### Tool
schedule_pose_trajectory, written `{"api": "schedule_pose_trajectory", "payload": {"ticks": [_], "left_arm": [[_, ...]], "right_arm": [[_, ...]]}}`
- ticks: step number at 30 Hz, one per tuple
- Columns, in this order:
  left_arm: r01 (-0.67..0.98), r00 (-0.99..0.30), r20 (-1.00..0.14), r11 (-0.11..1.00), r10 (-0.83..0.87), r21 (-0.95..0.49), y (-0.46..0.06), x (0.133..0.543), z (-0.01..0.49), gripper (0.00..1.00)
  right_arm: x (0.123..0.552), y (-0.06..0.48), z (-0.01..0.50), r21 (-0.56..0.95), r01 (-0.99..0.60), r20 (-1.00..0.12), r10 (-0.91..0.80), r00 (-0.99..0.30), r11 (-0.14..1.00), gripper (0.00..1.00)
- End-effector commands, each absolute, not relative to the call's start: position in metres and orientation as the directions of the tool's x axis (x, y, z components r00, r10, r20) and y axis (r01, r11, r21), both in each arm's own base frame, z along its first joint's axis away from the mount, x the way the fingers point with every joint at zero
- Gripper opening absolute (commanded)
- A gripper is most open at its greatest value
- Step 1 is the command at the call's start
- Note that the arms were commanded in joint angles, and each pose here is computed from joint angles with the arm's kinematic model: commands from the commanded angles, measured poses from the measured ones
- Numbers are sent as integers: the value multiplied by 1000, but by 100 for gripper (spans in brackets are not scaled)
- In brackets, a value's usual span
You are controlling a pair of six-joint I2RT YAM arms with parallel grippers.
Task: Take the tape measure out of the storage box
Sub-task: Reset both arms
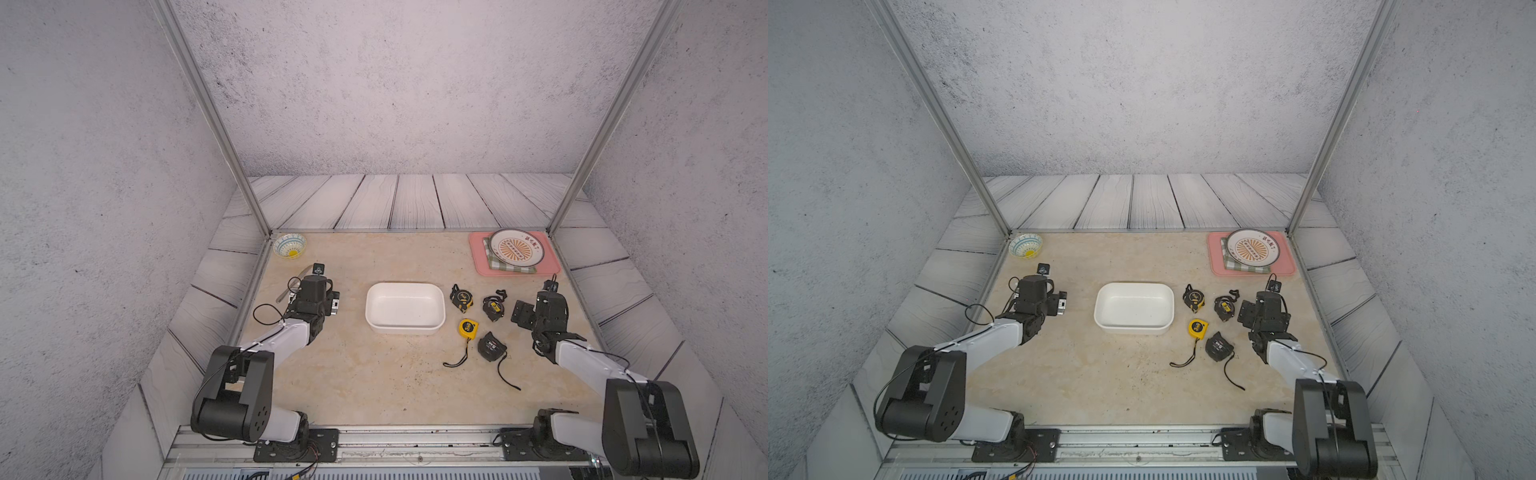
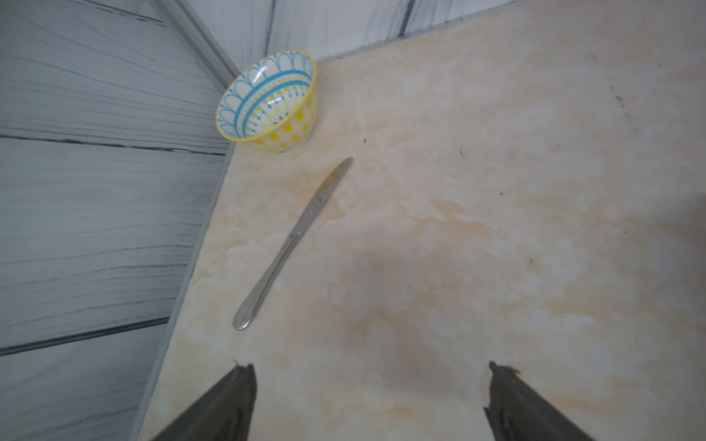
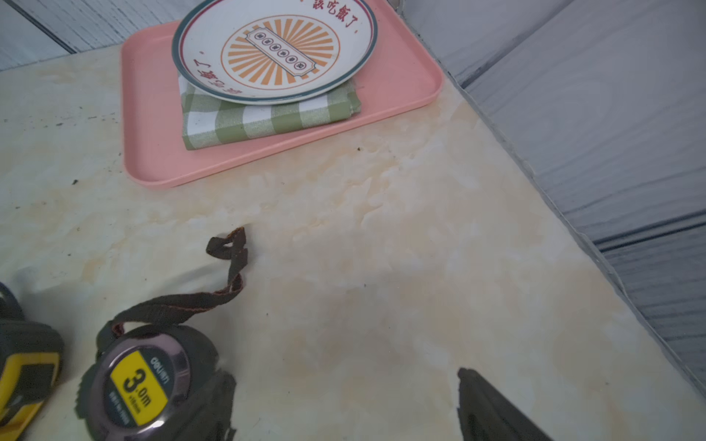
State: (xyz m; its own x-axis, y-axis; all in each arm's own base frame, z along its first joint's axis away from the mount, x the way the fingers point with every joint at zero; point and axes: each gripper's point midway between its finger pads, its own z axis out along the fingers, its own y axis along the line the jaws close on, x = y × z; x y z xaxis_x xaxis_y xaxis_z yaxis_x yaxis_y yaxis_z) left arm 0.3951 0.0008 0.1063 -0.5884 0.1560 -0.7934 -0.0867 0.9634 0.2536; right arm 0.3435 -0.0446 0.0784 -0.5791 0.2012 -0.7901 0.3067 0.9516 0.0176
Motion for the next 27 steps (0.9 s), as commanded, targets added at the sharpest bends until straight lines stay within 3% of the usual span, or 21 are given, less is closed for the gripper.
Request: {"api": "schedule_pose_trajectory", "payload": {"ticks": [1, 5, 13, 19, 20, 21, 27], "left_arm": [[-125, -485, -872, 980, 75, 153, 14, 413, 126, 98], [-167, -448, -894, 983, -1, 82, 29, 404, 112, 98], [-65, -369, -928, 995, 45, 74, 12, 400, 93, 98], [-80, -418, -908, 995, 19, 57, 17, 405, 88, 98], [-79, -421, -907, 995, 18, 57, 17, 405, 88, 98], [-81, -417, -909, 995, 17, 56, 17, 405, 89, 98], [-79, -416, -909, 995, 17, 55, 17, 404, 89, 99]], "right_arm": [[378, -36, 106, 50, 231, -877, 153, -455, 972, 91], [399, -27, 103, 18, 156, -867, 93, -490, 988, 87], [403, -11, 87, -40, 76, -909, -5, -416, 996, 83], [403, -13, 86, -37, 89, -901, 5, -433, 995, 82], [402, -13, 86, -37, 91, -900, 6, -435, 995, 88], [401, -13, 87, -37, 90, -902, 6, -431, 995, 99], [401, -13, 87, -37, 88, -902, 5, -432, 995, 99]]}}
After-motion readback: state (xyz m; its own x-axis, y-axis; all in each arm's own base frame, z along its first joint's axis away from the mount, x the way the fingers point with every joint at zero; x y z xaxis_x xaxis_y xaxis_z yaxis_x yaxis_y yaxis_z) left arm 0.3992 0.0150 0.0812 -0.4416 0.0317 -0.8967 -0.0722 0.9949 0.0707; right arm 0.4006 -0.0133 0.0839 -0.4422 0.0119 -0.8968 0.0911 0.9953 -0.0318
